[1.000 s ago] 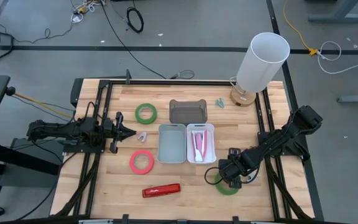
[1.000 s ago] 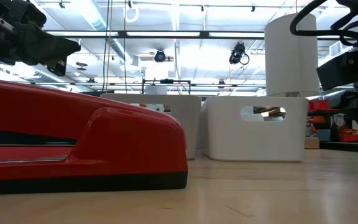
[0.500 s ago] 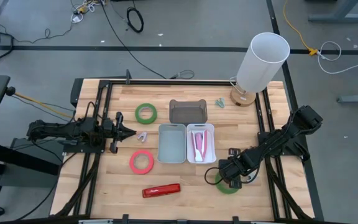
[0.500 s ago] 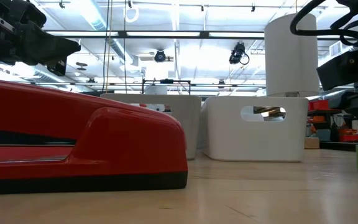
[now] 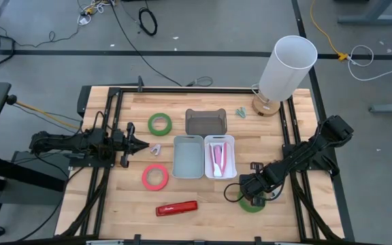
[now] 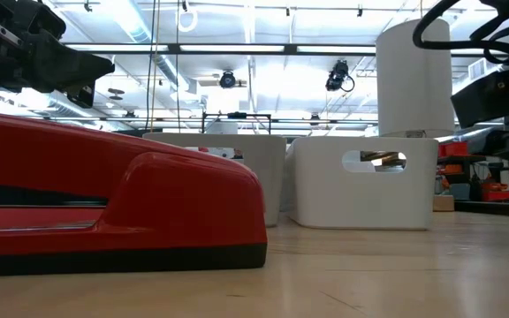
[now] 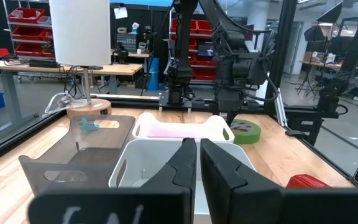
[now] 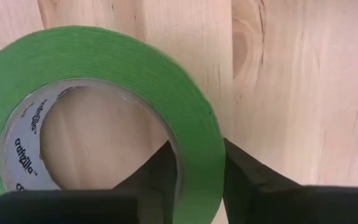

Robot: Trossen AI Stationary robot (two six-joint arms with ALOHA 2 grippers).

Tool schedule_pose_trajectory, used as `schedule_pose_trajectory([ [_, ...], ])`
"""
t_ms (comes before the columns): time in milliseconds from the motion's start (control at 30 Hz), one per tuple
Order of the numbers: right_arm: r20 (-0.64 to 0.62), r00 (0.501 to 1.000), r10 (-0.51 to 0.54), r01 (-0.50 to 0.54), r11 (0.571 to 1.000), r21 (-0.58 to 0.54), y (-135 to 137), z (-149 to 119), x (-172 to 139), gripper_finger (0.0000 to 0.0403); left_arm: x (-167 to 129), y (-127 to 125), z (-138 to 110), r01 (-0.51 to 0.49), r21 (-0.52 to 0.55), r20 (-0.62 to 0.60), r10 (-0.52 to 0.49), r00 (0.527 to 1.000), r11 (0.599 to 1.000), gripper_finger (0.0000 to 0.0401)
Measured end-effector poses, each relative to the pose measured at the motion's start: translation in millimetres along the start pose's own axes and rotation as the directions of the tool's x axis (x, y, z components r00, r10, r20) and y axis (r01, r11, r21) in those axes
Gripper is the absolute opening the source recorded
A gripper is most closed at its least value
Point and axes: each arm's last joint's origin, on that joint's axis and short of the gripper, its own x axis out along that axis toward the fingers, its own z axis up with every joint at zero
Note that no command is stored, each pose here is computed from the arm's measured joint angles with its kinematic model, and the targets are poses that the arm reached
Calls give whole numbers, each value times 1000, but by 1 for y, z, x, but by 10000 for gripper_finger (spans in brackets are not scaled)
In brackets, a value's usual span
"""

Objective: Pick and place Stapler, Stapler remover, tape
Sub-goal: Put the bottom green tape in the black bin

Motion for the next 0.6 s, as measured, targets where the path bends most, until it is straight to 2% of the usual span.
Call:
schedule_pose_trajectory([
  [333,-16,1000,17,-17,1000,4,0,0,-2,97,0,0,0,0,1,0,0,1000,1000,28],
  [467,-41,999,19,-20,999,-28,5,6,-15,91,0,0,0,0,0,0,0,1000,1000,28],
  [600,-13,1000,28,-29,997,-68,13,18,-34,93,0,0,0,0,1,0,0,1000,1000,28],
])
